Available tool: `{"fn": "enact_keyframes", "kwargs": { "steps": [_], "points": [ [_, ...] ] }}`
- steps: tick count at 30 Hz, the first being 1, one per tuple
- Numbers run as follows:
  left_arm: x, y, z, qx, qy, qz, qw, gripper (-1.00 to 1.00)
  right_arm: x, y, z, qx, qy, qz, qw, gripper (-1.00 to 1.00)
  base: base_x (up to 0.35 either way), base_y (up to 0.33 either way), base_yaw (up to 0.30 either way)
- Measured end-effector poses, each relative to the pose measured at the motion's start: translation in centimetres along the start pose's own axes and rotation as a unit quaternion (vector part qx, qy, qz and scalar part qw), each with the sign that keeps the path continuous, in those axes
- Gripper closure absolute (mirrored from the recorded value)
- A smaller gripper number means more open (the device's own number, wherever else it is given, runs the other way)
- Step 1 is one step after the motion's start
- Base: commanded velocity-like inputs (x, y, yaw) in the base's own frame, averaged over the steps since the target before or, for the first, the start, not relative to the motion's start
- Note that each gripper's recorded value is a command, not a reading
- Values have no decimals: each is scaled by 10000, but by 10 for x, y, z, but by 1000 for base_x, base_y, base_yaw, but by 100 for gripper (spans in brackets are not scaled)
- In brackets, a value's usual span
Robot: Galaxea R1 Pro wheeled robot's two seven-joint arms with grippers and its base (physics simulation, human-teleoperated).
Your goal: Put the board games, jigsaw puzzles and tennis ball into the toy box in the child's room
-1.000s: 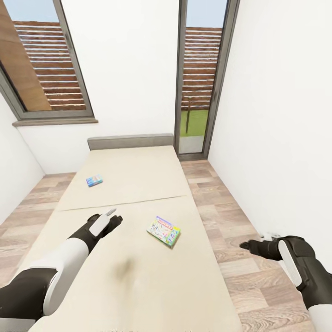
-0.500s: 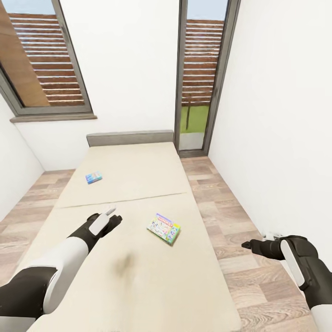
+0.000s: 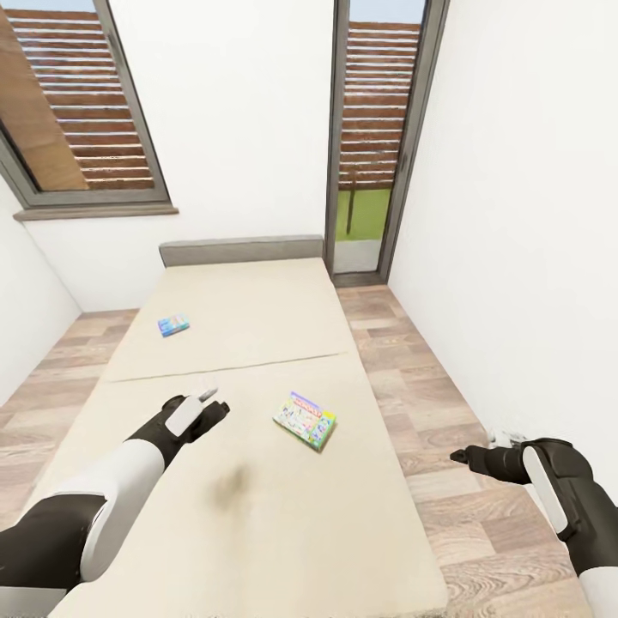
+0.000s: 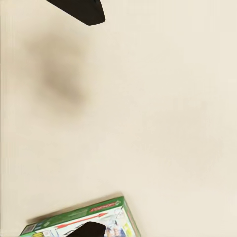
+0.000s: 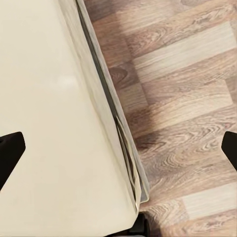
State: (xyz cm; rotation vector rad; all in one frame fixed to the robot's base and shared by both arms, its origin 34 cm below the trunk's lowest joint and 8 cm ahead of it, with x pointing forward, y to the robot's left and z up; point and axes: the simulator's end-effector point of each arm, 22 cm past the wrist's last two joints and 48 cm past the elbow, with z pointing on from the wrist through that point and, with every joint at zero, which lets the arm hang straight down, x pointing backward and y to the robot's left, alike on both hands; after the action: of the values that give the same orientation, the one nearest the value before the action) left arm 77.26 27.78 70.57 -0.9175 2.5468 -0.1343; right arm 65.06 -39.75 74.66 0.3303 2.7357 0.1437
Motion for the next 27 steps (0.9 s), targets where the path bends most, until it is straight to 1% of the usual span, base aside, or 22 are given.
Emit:
{"fn": "enact_keyframes", "kwargs": {
  "steps": [6, 11, 22, 25, 27],
  "points": [
    [1, -2, 2, 3, 98, 49, 9999, -100, 3, -1, 4, 12, 46, 3, 10000, -100, 0, 0, 0],
    [-1, -10, 2, 35, 165, 119, 9998, -100, 6, -2, 7, 23, 86, 6, 10000, -100, 0, 0, 0],
    [-5, -15, 7, 39, 177, 176, 9997, -100, 12, -4, 15, 46, 176, 8, 9998, -100, 0, 0, 0],
    [-9, -18, 7, 54, 148, 178, 9997, -100, 13, -4, 16, 51, 193, 5, 9998, -100, 0, 0, 0],
    [-17, -25, 5, 97, 94, 176, 9998, -100, 14, -5, 17, 56, 202, 2, 9998, -100, 0, 0, 0]
  ]
}}
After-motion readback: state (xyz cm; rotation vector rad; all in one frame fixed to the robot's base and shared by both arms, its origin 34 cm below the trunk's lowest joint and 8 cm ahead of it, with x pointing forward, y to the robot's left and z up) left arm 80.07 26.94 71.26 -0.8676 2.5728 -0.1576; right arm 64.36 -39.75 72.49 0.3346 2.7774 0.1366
